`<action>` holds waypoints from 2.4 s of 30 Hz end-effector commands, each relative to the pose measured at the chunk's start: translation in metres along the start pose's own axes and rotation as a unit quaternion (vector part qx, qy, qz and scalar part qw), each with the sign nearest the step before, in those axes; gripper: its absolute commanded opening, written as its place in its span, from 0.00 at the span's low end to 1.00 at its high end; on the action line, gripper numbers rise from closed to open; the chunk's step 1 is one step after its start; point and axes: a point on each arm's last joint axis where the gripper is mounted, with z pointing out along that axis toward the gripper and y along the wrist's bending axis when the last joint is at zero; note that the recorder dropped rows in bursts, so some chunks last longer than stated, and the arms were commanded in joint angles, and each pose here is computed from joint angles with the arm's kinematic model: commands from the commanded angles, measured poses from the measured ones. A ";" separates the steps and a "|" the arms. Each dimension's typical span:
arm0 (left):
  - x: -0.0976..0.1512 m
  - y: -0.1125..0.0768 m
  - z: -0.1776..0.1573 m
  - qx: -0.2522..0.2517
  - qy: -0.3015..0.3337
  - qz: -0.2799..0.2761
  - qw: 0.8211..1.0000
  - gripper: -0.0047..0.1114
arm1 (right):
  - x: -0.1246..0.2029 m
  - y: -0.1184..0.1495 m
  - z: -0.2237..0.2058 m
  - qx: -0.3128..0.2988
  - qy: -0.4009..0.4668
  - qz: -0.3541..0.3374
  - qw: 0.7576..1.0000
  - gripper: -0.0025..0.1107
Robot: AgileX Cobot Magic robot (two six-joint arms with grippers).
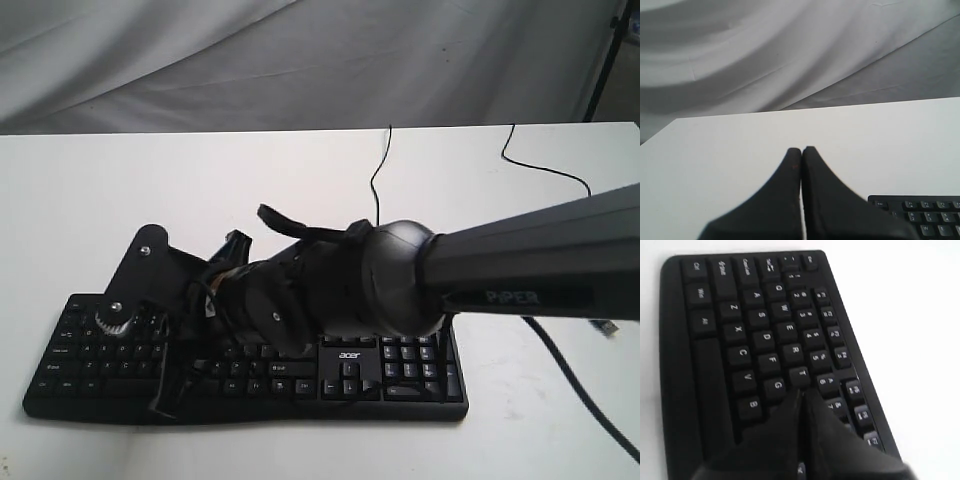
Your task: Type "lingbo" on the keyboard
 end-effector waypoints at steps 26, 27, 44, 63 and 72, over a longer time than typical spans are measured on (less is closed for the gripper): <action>0.001 0.000 0.001 0.002 0.002 -0.001 1.000 0.05 | 0.033 -0.030 -0.001 0.022 0.036 0.020 0.999 0.02; 0.001 0.000 0.001 0.002 0.002 -0.001 1.000 0.05 | 0.034 -0.030 0.000 0.021 0.037 0.020 0.999 0.02; 0.001 0.000 0.001 0.002 0.002 -0.001 1.000 0.05 | 0.044 -0.026 0.008 0.010 0.058 0.018 0.998 0.02; 0.001 0.000 0.001 0.002 0.002 -0.001 1.000 0.05 | 0.047 -0.023 0.012 0.005 0.065 0.018 0.998 0.02; 0.001 0.000 0.001 0.002 0.002 -0.001 1.000 0.05 | 0.020 -0.032 -0.023 0.016 0.032 0.019 0.999 0.02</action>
